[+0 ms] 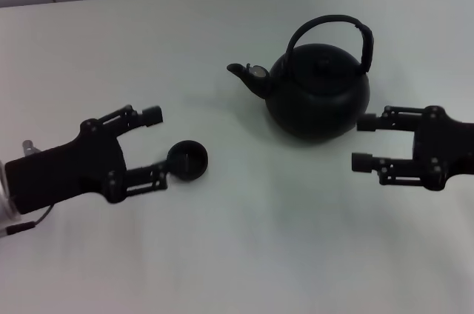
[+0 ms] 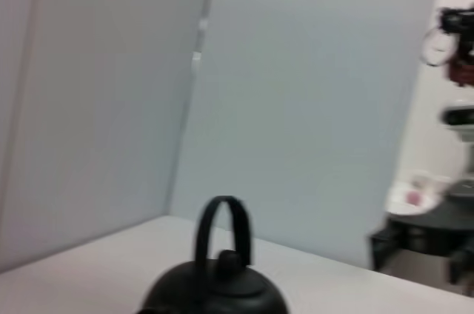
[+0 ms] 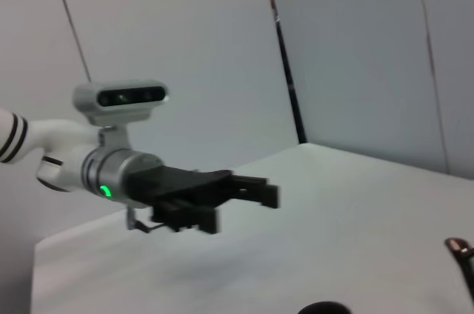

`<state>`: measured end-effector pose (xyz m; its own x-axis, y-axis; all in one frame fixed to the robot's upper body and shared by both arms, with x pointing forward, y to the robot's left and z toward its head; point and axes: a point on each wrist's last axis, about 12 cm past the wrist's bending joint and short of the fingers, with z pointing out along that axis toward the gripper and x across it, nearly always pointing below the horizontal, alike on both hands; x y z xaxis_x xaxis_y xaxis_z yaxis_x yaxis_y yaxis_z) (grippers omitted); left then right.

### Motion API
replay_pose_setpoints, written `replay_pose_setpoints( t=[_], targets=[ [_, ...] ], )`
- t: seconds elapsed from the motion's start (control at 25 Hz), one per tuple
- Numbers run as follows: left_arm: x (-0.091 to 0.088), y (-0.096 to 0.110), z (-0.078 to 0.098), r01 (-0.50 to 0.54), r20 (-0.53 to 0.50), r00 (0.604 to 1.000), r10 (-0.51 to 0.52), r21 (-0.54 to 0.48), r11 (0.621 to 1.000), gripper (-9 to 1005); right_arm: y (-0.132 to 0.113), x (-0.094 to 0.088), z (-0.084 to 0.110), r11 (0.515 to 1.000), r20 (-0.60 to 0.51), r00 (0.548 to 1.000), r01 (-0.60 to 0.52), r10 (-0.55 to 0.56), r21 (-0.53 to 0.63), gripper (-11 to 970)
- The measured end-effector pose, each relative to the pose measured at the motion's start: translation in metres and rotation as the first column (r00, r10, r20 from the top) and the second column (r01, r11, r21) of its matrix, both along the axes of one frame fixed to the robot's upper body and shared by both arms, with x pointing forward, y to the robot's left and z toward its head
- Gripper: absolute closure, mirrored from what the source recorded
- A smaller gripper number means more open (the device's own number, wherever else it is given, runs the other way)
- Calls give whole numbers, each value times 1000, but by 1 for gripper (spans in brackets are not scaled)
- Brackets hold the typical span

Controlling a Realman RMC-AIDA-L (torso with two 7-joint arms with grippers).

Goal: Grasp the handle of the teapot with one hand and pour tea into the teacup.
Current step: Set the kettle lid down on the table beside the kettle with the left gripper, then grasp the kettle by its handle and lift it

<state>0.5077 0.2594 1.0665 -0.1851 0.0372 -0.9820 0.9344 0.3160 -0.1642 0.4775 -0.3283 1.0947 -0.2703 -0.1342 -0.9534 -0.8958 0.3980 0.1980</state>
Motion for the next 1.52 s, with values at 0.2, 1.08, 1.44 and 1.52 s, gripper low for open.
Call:
replay_pose_setpoints(
  t=[0.2,1.08,1.44,1.52],
  targets=[
    [2,7,15,61,-36,998,-58,74,995,132,-11,0,3,996,20,997,80,-80,27,263],
    [6,18,38,135,-27,991,-132,273,953,133,-17,16,-31,923,-19,924,383,-382,34,262],
    [9,17,37,123,-19,992,-122,279,952,132,-13,32,-42,881,-21,881,472,-472,11,262],
    [10,17,37,120,-19,993,-119,281,952,132,-14,35,-43,863,-15,863,505,-505,23,262]
  ],
)
